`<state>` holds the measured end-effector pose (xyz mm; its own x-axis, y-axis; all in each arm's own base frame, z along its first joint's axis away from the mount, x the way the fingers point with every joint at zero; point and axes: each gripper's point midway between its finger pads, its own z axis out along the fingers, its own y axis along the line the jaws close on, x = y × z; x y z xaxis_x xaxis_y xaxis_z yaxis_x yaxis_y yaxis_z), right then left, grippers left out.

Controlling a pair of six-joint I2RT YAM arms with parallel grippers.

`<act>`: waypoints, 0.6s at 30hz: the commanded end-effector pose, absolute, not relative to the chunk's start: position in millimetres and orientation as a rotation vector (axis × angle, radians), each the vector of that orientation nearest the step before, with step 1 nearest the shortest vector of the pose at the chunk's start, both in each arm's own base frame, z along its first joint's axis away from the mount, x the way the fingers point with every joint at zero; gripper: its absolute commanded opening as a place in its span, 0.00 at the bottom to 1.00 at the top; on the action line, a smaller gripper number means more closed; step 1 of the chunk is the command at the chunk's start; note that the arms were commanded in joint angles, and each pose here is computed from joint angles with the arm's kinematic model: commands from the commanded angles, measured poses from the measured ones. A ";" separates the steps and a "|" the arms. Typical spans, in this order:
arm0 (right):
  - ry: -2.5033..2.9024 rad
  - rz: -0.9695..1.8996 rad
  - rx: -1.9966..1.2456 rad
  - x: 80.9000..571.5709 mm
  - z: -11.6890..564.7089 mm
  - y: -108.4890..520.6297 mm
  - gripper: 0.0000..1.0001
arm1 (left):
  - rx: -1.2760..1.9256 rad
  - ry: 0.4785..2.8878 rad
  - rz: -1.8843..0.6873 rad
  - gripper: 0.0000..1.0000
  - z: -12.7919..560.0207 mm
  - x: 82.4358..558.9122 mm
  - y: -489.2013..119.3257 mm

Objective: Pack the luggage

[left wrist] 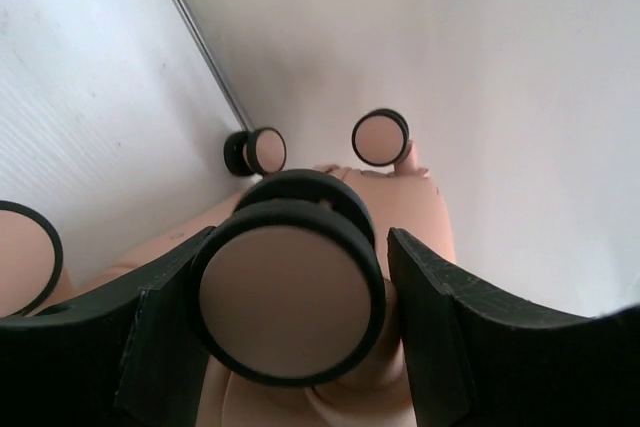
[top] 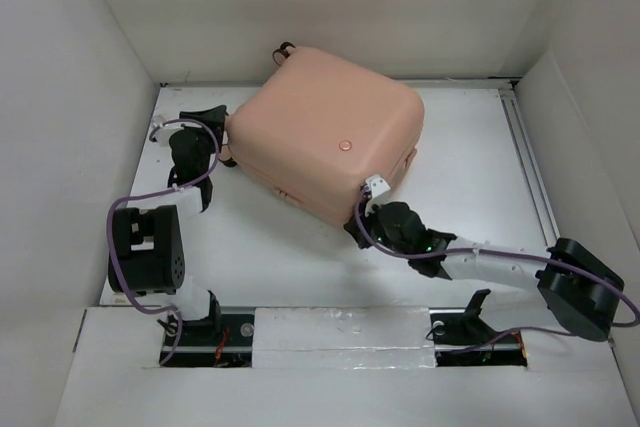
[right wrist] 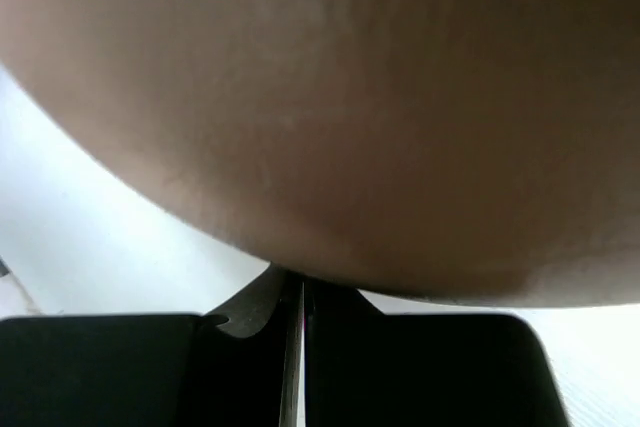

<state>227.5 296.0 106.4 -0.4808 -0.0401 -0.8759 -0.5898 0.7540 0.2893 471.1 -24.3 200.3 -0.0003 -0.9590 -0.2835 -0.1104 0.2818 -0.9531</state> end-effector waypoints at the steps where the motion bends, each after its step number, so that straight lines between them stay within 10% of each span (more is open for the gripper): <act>1: 1.701 0.948 -0.470 241.4 216.7 343.3 0.00 | -0.865 1.441 -1.028 0.00 220.8 456.4 -65.0; 13: 1.678 0.787 -0.129 334.0 266.8 181.4 0.00 | -0.816 1.461 -1.084 0.00 213.7 404.6 -87.6; 18: 1.721 1.071 -0.267 265.4 221.5 241.6 0.00 | -0.775 1.472 -1.048 0.00 215.7 384.5 -99.1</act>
<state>301.8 158.4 124.3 -0.5827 0.2276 -0.7802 -0.2467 0.8651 0.4366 400.9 -87.1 202.2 -0.1458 -0.9381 -0.3143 -0.0043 0.3183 -0.9480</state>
